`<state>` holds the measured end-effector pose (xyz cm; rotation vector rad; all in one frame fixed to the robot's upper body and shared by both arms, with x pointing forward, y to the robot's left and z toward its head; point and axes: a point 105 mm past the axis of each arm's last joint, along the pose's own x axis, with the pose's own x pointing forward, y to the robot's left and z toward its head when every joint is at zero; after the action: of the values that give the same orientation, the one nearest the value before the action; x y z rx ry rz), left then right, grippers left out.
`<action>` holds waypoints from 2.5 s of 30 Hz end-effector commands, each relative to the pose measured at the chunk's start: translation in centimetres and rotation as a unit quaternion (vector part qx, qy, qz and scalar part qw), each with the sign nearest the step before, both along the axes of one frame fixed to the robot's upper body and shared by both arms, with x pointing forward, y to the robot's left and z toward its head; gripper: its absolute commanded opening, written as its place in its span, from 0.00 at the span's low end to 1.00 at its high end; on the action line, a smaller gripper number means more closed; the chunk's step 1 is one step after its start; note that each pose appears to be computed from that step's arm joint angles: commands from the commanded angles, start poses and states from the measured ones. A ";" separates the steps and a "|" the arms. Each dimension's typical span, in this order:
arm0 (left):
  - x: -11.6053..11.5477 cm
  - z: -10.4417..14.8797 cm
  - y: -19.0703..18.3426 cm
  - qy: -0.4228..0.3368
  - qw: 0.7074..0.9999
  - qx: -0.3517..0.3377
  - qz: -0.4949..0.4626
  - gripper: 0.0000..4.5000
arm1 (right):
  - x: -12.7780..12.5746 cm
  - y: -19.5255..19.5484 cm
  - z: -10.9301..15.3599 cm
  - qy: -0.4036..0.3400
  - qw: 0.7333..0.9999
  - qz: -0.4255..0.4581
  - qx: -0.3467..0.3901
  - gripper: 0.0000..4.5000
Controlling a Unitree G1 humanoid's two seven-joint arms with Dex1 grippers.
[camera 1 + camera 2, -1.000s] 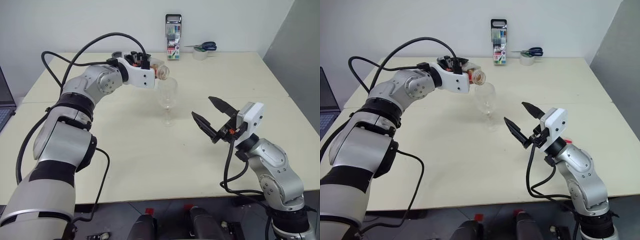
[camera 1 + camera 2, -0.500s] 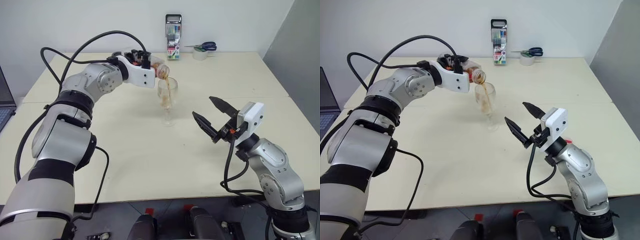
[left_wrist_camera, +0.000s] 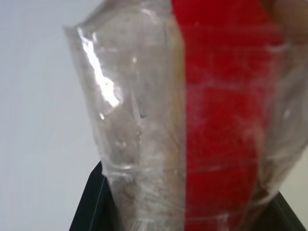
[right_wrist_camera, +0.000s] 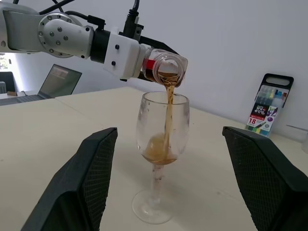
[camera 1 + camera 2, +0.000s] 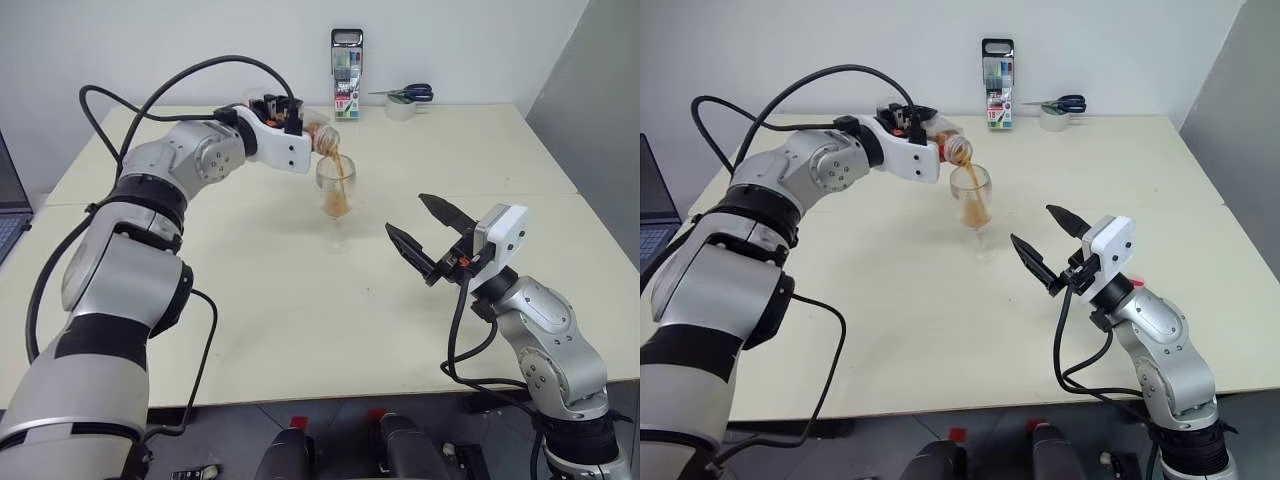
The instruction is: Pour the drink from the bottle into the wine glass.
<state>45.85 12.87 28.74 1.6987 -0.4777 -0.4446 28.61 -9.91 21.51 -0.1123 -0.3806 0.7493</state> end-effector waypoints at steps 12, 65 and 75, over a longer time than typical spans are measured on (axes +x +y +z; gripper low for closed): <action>-0.2 3.0 -0.5 -0.054 0.998 0.013 -0.005 0.37 | -0.1 -0.6 1.3 -0.026 1.000 -0.010 0.008 0.83; 0.3 1.7 9.2 0.078 0.767 -0.633 0.072 0.37 | -2.2 0.5 1.3 0.005 0.994 0.096 -0.051 0.83; -2.6 -8.9 12.0 0.137 0.663 -0.728 0.112 0.37 | -5.1 0.8 -1.3 0.048 0.981 0.169 -0.088 0.83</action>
<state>43.48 25.07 15.74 0.0819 -0.0786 -0.0064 24.32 -9.42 19.29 -0.1544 -0.1917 1.0901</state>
